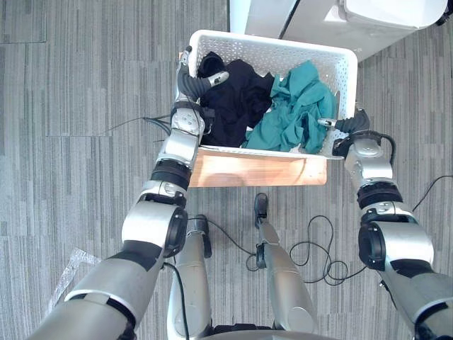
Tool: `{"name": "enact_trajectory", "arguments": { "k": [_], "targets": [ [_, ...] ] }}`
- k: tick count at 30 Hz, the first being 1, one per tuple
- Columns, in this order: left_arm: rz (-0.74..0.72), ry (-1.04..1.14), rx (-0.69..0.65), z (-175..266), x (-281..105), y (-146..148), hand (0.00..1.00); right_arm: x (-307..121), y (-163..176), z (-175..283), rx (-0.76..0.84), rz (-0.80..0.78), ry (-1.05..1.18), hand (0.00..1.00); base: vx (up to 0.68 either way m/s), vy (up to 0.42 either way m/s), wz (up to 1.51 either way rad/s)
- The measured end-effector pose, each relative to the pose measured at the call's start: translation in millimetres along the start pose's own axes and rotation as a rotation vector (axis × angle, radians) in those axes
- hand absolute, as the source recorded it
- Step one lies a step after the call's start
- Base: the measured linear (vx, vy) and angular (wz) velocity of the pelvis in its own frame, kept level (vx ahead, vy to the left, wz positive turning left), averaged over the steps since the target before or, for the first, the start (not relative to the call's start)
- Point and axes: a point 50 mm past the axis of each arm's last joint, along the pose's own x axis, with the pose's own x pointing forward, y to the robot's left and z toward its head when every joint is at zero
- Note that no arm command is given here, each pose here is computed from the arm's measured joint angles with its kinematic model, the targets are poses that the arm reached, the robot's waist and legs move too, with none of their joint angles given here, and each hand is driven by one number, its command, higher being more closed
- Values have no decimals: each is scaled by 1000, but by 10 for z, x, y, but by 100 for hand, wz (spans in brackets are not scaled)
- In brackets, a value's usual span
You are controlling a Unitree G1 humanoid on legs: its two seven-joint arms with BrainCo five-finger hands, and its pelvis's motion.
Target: Pick up the laundry basket with both hands and put the clothes into the washing machine.
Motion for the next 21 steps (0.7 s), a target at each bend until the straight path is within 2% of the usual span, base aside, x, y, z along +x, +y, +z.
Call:
{"name": "enact_trajectory", "arguments": {
  "k": [6, 21],
  "targets": [
    [4, 133, 60, -316, -57, 37, 0, 3, -22, 1, 6, -7, 0, 0, -6, -46, 5],
    [-31, 290, 25, -768, -192, 93, 0, -16, 115, -131, -9, 48, 55, 0, -19, -42, 1]
  ]
}}
